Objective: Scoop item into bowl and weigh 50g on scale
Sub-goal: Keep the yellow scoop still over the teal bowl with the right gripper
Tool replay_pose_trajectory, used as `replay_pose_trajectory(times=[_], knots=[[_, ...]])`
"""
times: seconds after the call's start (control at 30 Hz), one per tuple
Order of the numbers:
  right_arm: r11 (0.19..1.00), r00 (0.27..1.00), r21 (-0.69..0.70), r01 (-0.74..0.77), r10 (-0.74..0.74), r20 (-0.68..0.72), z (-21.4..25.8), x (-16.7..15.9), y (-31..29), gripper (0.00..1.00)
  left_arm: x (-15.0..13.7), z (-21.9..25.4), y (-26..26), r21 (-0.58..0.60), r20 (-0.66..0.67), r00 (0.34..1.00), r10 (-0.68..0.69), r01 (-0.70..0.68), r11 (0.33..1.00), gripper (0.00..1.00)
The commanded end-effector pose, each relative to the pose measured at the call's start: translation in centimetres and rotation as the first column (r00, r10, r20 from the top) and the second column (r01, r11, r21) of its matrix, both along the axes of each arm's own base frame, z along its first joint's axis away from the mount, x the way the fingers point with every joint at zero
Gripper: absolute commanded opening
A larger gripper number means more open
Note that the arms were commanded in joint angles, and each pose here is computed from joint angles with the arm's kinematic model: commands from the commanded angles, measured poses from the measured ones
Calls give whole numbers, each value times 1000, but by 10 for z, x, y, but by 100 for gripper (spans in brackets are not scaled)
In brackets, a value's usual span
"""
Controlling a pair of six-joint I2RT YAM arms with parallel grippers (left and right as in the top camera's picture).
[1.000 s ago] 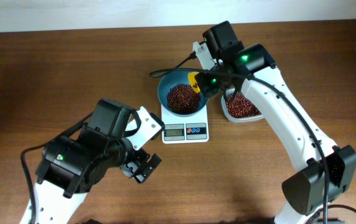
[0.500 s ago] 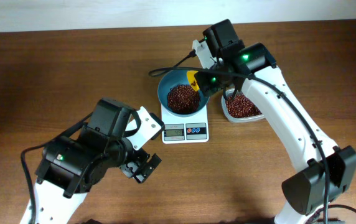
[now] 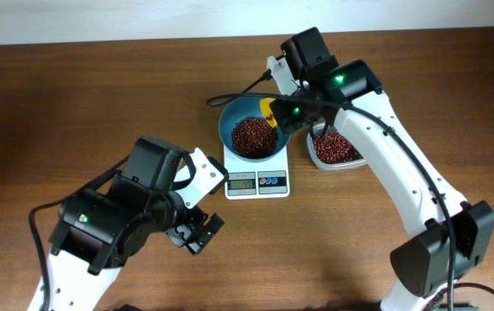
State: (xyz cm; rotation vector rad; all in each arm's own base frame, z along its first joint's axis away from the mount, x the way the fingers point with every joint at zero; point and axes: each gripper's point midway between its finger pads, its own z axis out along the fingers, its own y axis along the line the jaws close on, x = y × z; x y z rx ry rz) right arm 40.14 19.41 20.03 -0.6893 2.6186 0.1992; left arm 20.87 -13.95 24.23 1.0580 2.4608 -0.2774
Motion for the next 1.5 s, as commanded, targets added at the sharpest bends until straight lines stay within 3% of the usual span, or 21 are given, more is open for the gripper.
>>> replay_pose_trajectory(times=[0.0,1.47], knots=[[1000,1000,-10,2,-1,16,1,5,3,4,1,-2,1,10,3,1000,-10,10,1000,99],[1000,999,-5,8,-8,39,7,11,5,4,1,-2,1,10,3,1000,-10,10,1000,99]])
